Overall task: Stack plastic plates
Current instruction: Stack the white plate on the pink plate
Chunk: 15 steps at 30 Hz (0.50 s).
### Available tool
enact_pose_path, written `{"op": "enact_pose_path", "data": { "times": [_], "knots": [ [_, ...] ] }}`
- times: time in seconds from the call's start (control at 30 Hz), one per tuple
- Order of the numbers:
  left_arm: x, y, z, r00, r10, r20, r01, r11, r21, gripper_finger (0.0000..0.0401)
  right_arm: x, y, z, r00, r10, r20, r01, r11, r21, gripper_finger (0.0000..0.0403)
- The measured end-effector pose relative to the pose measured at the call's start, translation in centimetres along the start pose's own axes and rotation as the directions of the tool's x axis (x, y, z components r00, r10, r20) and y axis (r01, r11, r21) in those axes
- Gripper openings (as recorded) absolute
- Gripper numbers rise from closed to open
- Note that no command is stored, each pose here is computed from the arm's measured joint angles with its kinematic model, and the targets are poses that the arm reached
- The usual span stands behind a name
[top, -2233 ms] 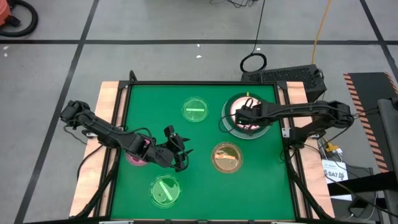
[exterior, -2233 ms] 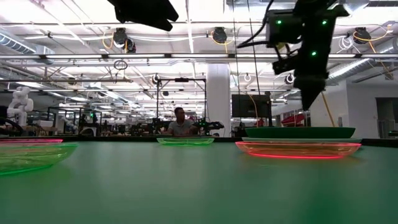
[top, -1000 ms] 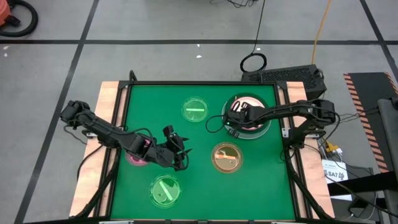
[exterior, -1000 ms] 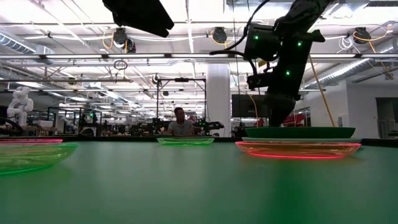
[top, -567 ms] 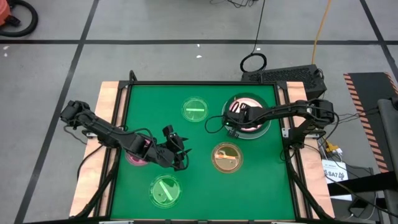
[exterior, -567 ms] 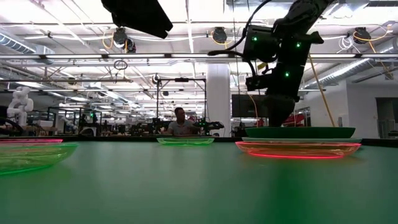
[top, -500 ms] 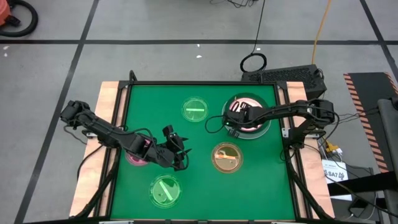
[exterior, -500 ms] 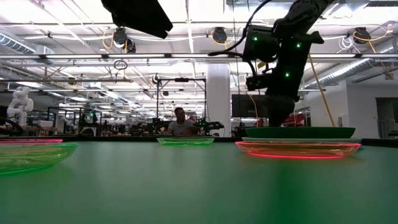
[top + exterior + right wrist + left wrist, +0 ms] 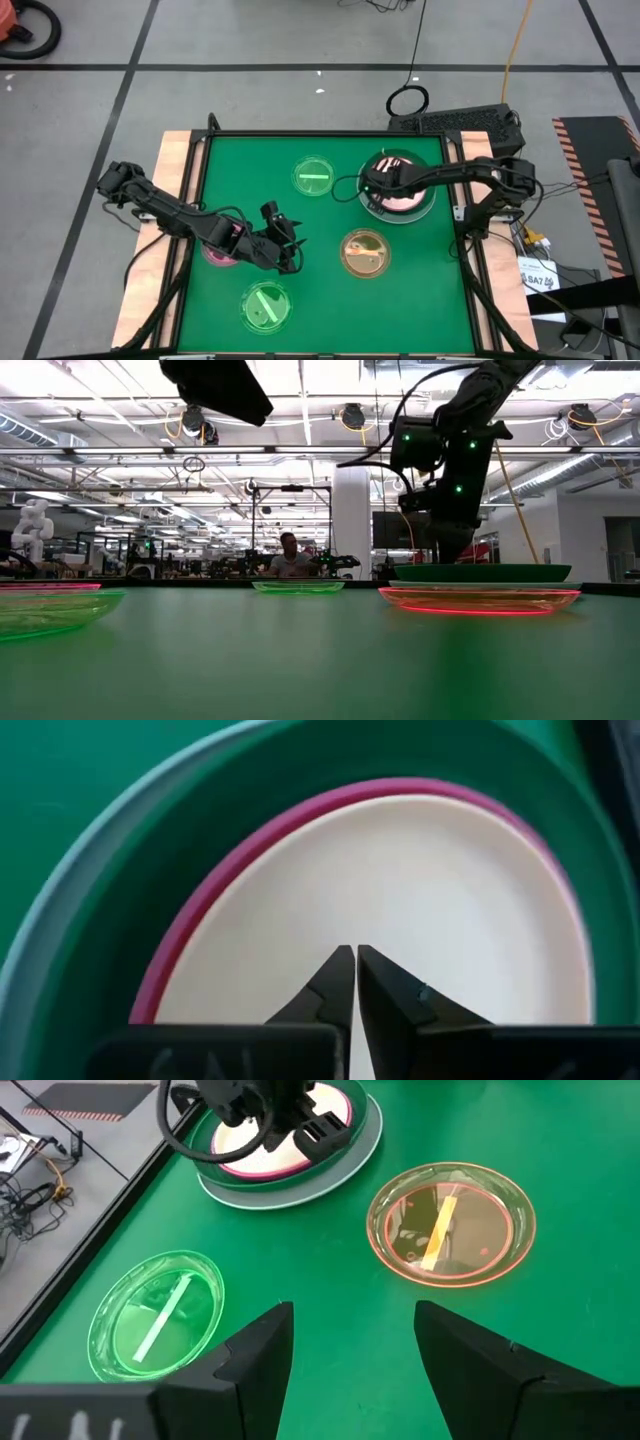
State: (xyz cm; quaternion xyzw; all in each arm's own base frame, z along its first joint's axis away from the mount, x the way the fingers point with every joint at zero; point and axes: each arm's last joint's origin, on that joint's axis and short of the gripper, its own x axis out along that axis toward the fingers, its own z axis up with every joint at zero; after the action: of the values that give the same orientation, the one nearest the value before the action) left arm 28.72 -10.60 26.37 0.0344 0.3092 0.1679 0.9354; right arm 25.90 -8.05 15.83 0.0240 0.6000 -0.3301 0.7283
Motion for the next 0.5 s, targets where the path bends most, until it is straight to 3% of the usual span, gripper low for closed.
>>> {"op": "enact_pose_path", "data": {
  "times": [0.5],
  "knots": [
    [0.0,0.0,-0.1,1.000,0.004,-0.010,-0.004,1.000,0.014,0.0216,2.1,-0.3,0.0,0.997,0.006,-0.082,-0.006,1.000,-0.004,0.0011]
  ]
}}
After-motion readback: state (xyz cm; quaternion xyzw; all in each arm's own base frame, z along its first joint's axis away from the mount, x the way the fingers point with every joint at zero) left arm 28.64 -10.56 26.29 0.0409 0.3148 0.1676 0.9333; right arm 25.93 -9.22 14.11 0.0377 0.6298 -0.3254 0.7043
